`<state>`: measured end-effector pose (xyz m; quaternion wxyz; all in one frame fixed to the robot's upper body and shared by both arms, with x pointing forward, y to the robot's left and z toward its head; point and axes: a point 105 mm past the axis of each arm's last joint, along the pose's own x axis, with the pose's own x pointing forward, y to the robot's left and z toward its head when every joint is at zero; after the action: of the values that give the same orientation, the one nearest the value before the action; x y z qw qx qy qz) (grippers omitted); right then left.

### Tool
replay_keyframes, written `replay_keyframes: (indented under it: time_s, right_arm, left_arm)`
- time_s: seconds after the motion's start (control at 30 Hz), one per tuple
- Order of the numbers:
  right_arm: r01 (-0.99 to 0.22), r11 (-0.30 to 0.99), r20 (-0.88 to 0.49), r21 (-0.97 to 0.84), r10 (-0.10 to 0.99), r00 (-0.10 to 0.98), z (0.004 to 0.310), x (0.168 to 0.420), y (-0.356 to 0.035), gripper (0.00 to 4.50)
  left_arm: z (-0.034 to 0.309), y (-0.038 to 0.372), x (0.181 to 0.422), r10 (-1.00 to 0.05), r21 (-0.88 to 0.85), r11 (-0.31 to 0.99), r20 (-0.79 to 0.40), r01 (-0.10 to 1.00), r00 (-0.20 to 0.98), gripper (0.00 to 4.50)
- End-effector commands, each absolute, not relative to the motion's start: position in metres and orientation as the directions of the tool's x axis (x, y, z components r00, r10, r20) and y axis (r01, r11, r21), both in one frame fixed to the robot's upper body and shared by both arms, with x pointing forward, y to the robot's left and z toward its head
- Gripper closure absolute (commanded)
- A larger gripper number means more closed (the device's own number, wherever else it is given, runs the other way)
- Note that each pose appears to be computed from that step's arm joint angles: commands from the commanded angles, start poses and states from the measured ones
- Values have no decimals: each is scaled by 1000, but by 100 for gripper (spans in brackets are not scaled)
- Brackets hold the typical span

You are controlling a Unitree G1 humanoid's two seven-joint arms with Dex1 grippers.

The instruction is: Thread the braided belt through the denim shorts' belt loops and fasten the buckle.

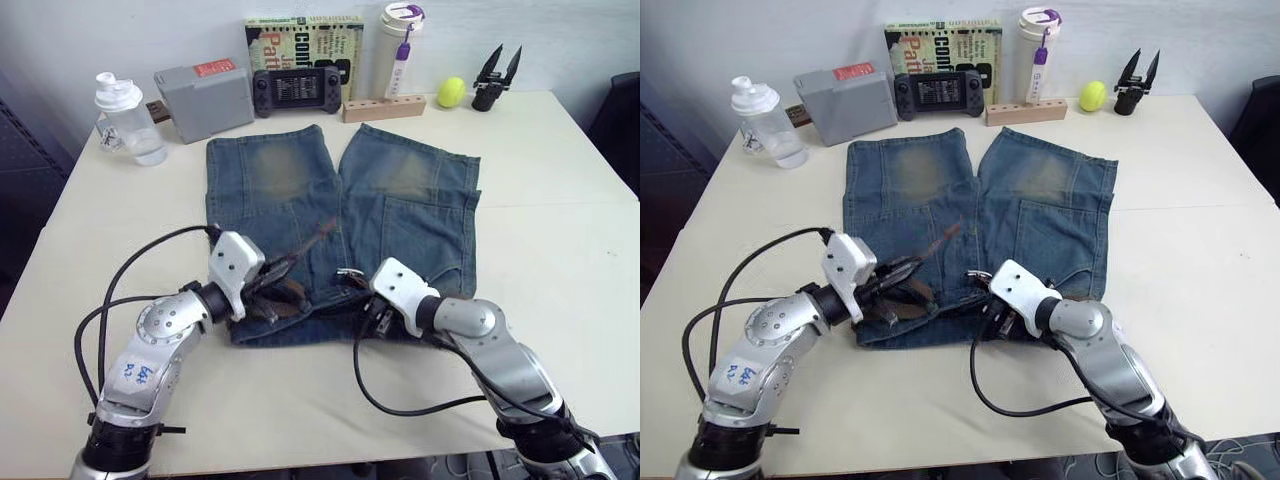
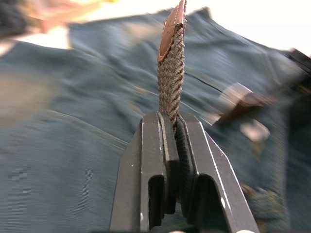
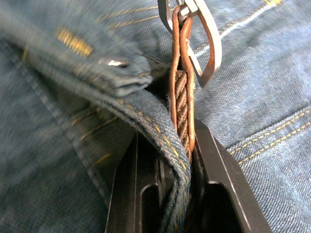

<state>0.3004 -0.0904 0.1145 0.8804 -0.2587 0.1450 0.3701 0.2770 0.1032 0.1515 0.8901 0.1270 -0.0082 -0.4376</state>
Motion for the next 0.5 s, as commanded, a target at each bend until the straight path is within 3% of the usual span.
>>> replay_keyframes:
  time_s: [0.03,0.27,0.5]
  right_arm:
    - [-688,634,-406,-354,558,723,128,303,-93,443]
    - [-650,689,-381,-320,535,754,136,307,-91,443]
    - [-635,691,-320,-346,550,772,154,306,-85,443]
  left_arm:
    - [156,93,259,-848,212,493,-98,844,520,450]
    - [122,103,255,-814,109,511,-255,852,521,450]
    - [115,109,273,-738,83,618,-282,782,613,450]
